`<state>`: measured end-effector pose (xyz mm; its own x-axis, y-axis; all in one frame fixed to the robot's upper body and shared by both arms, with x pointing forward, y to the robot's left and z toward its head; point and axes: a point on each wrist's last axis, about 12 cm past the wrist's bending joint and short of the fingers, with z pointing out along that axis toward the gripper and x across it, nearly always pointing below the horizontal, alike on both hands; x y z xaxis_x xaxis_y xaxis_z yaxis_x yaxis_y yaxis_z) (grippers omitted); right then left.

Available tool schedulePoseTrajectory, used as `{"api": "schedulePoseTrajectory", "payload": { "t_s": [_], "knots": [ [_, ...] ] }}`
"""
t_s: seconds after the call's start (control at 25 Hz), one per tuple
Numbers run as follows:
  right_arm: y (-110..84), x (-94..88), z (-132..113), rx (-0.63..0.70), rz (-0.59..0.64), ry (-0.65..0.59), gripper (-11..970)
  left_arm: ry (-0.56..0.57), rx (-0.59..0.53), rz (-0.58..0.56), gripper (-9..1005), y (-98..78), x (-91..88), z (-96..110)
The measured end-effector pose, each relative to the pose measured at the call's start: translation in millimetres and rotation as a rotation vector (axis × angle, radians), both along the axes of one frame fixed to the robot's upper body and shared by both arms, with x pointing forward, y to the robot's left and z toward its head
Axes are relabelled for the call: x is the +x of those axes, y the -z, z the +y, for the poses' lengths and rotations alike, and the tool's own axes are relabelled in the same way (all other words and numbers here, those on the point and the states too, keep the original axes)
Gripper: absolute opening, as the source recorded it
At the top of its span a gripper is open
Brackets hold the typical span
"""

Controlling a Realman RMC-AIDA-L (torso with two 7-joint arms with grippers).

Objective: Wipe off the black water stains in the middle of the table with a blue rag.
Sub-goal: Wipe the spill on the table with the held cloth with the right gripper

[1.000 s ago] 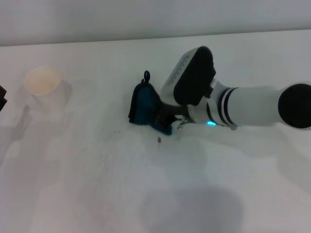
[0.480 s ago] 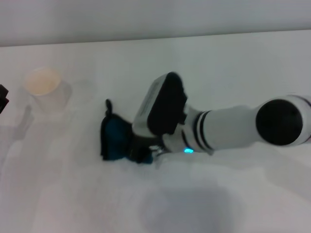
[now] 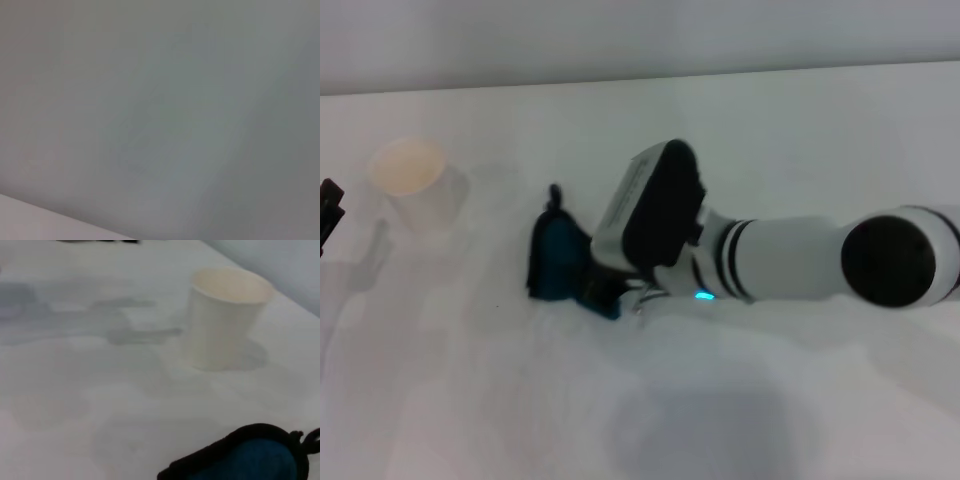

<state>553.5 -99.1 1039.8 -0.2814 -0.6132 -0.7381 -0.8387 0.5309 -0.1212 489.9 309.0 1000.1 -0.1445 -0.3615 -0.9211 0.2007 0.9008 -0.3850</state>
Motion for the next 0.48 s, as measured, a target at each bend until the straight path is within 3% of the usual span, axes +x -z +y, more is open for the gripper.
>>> {"api": "schedulePoseTrajectory", "payload": {
  "t_s": [0.24,0.48],
  "knots": [
    [1.8,14.0,-38,-0.003,0.097,0.093,95,-0.004,-0.004,-0.004,888,-0.7,1.3,-1],
    [5.3,6.4,-79,0.027,0.203,0.098,94,-0.018,-0.007,-0.008,888,-1.9,3.8,1]
  ]
}}
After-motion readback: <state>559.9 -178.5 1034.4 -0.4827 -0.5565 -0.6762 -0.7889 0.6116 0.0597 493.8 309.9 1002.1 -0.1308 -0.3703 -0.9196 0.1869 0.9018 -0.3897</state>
